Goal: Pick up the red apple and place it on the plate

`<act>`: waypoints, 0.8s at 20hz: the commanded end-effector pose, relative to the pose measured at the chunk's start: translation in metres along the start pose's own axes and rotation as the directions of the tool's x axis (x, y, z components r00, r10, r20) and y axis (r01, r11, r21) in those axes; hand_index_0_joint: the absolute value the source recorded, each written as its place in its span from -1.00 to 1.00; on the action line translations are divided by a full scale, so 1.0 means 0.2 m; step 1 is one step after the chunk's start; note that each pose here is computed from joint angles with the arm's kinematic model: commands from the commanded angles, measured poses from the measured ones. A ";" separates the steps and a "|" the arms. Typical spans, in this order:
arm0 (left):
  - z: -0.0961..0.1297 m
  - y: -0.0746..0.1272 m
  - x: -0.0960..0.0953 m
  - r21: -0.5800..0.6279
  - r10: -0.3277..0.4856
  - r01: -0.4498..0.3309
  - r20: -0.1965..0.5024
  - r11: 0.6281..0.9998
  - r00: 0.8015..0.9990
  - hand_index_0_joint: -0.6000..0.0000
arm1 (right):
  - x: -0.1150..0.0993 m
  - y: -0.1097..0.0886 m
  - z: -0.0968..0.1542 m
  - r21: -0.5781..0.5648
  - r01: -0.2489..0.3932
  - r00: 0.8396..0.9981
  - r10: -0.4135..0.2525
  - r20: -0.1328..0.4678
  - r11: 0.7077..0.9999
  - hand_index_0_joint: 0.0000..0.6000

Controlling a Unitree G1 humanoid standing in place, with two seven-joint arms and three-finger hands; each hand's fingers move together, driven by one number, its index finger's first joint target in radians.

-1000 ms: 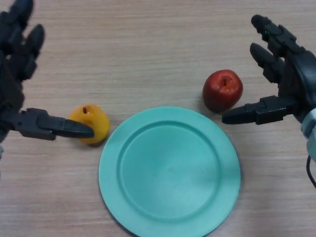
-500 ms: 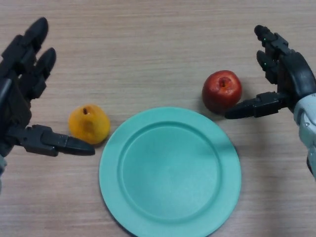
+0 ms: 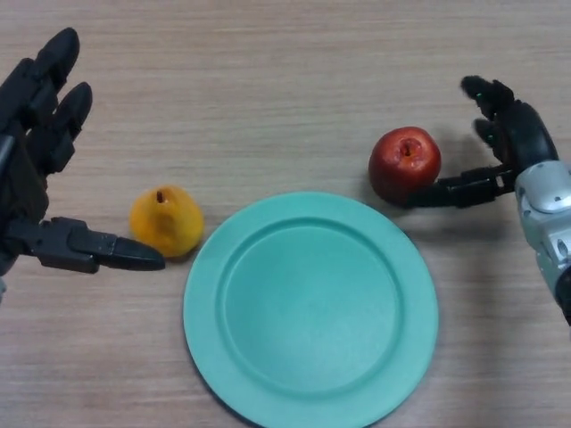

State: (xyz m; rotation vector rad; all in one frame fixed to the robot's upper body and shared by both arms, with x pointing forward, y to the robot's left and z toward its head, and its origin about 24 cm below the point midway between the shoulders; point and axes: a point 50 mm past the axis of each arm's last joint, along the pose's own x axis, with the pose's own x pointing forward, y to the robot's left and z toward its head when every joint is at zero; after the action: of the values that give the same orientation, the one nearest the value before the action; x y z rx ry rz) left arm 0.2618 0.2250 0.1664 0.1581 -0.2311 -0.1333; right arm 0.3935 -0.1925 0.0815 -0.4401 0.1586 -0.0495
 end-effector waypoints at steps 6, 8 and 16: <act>0.30 0.19 0.01 0.106 0.179 -0.230 0.360 0.967 0.916 1.00 | 0.05 -0.11 0.32 0.042 0.090 0.976 -0.097 0.195 0.995 1.00; 0.30 0.18 0.00 0.102 0.181 -0.233 0.366 0.967 0.913 1.00 | 0.04 -0.14 0.38 0.087 0.098 0.961 -0.117 0.250 0.991 1.00; 0.27 0.15 -0.01 0.083 0.149 -0.186 0.326 0.979 0.934 1.00 | -0.23 -0.15 0.46 0.208 -0.099 0.944 0.026 0.328 0.973 1.00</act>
State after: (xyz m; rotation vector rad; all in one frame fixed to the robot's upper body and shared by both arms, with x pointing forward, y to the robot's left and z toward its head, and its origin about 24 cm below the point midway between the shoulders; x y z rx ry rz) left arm 0.2640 0.2403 0.1834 0.1828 -0.3505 -0.0121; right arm 0.3553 -0.1723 0.1339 -0.2258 0.0700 0.0853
